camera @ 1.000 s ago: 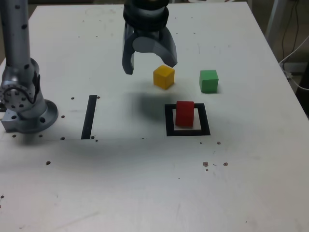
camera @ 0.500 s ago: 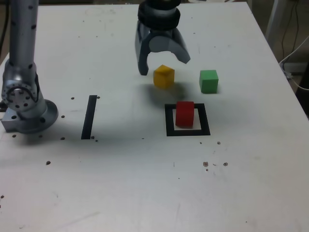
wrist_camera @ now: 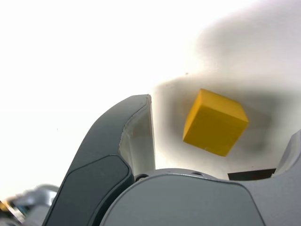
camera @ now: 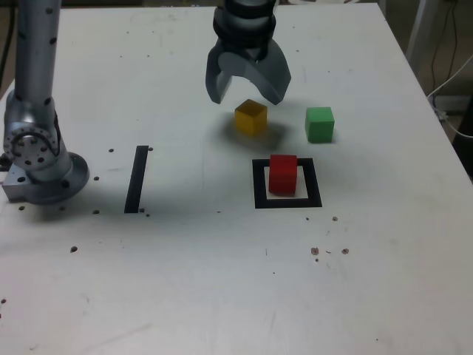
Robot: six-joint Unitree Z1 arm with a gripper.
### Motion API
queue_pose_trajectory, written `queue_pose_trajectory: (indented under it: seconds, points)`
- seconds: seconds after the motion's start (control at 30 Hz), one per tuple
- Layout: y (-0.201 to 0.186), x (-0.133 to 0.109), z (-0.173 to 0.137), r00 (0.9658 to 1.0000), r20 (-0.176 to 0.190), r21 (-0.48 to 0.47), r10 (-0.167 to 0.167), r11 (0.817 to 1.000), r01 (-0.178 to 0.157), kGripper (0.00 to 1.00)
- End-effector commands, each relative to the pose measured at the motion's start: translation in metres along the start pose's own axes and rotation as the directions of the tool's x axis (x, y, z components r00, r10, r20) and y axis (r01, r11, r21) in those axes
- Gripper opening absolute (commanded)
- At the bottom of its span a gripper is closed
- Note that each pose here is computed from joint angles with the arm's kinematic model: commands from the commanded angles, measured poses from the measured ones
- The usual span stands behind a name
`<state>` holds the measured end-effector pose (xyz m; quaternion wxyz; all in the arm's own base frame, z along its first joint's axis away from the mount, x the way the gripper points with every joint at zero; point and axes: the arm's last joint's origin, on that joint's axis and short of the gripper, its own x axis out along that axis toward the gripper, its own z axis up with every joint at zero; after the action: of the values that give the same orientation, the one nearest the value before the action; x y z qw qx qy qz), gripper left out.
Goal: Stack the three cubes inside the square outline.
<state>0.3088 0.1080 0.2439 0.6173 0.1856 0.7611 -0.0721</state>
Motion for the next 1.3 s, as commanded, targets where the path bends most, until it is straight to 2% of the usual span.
queue_pose_trajectory:
  seconds: [0.0, 0.17, 0.37, 0.5, 0.6, 0.77, 0.87, 1.0, 1.27]
  points:
    - [0.001, 0.004, 0.002, 1.0000, 0.006, 0.018, -0.006, 1.000, 0.006, 0.99]
    - [0.001, 0.013, 0.007, 0.9997, 0.017, 0.037, -0.019, 0.999, 0.018, 0.99]
    - [0.001, 0.022, 0.013, 0.9994, 0.003, 0.049, -0.035, 0.998, 0.035, 0.97]
    - [0.003, 0.028, 0.019, 0.9988, -0.007, 0.052, -0.049, 0.997, 0.049, 0.92]
    - [0.004, 0.031, 0.023, 0.9981, -0.012, 0.049, -0.061, 0.997, 0.062, 0.82]
    - [0.002, 0.034, 0.027, 0.9975, -0.010, 0.013, -0.070, 0.997, 0.070, 0.45]
    - [0.002, 0.034, 0.028, 0.9976, -0.008, 0.003, -0.068, 0.998, 0.068, 0.30]
    - [0.002, 0.034, 0.029, 0.9974, -0.010, 0.002, -0.071, 0.997, 0.071, 0.26]
    - [0.002, 0.034, 0.029, 0.9972, -0.013, -0.004, -0.073, 0.997, 0.073, 0.26]
